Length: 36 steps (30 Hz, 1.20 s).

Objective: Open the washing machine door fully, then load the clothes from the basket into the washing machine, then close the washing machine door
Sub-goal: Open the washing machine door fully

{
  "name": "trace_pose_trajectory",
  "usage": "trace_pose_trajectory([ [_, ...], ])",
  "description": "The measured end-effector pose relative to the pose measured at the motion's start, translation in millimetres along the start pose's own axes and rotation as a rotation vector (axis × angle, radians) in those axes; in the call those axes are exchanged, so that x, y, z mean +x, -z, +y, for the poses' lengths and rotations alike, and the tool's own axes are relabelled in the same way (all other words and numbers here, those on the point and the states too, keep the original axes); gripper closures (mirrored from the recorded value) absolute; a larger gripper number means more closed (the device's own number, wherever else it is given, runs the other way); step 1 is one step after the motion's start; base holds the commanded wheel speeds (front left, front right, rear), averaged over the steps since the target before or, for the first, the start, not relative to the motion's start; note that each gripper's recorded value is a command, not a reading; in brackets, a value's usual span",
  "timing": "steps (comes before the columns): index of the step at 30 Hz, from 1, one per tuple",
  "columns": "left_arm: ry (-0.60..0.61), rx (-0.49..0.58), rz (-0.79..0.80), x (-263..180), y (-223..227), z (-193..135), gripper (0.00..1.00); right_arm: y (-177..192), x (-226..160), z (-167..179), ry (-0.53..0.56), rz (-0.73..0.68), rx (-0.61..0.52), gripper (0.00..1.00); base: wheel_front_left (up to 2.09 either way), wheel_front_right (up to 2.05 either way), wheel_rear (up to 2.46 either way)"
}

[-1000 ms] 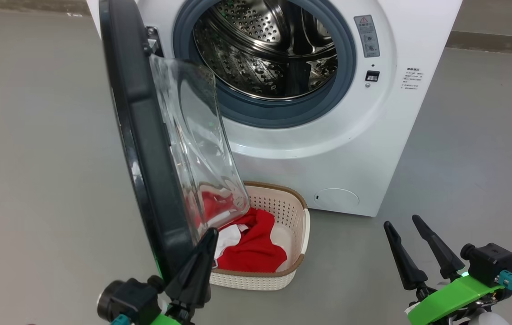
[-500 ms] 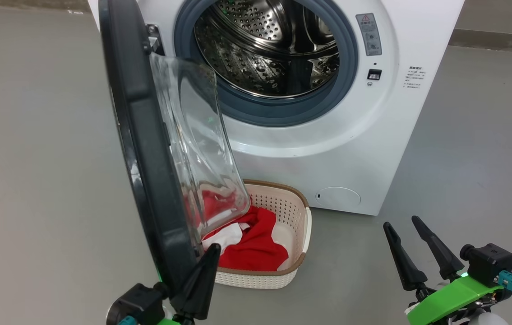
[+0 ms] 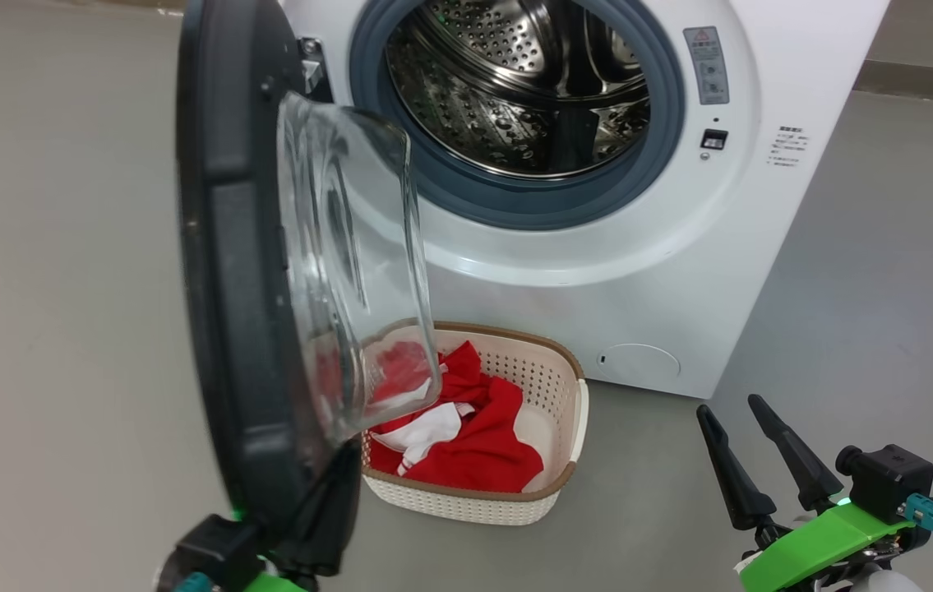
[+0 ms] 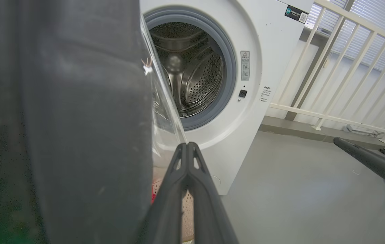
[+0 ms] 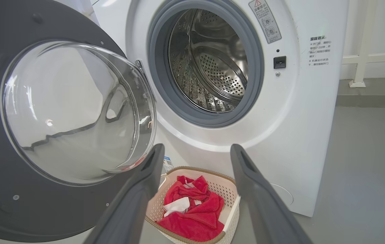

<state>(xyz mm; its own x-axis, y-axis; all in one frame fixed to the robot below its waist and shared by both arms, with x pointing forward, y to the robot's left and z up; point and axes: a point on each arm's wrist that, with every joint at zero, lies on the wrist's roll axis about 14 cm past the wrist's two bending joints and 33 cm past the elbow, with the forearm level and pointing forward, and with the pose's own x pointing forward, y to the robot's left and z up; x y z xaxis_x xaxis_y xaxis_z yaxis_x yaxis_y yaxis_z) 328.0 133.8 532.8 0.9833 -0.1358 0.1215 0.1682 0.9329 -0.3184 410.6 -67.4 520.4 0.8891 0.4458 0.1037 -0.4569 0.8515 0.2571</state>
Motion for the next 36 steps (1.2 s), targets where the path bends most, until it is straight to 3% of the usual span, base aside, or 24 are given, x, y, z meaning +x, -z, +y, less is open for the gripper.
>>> trace_pose_trajectory([
  [19, -0.223, 0.070, -0.034, -25, -26, 71, 1.00, 10, 16, 19, -0.057, 0.020, 0.020, 0.00, 0.00, 0.00, 0.00],
  [36, -0.348, 0.098, 0.025, -40, -27, 118, 1.00, 22, 27, 26, -0.083, 0.047, 0.039, 0.00, 0.00, 0.00, 0.00],
])
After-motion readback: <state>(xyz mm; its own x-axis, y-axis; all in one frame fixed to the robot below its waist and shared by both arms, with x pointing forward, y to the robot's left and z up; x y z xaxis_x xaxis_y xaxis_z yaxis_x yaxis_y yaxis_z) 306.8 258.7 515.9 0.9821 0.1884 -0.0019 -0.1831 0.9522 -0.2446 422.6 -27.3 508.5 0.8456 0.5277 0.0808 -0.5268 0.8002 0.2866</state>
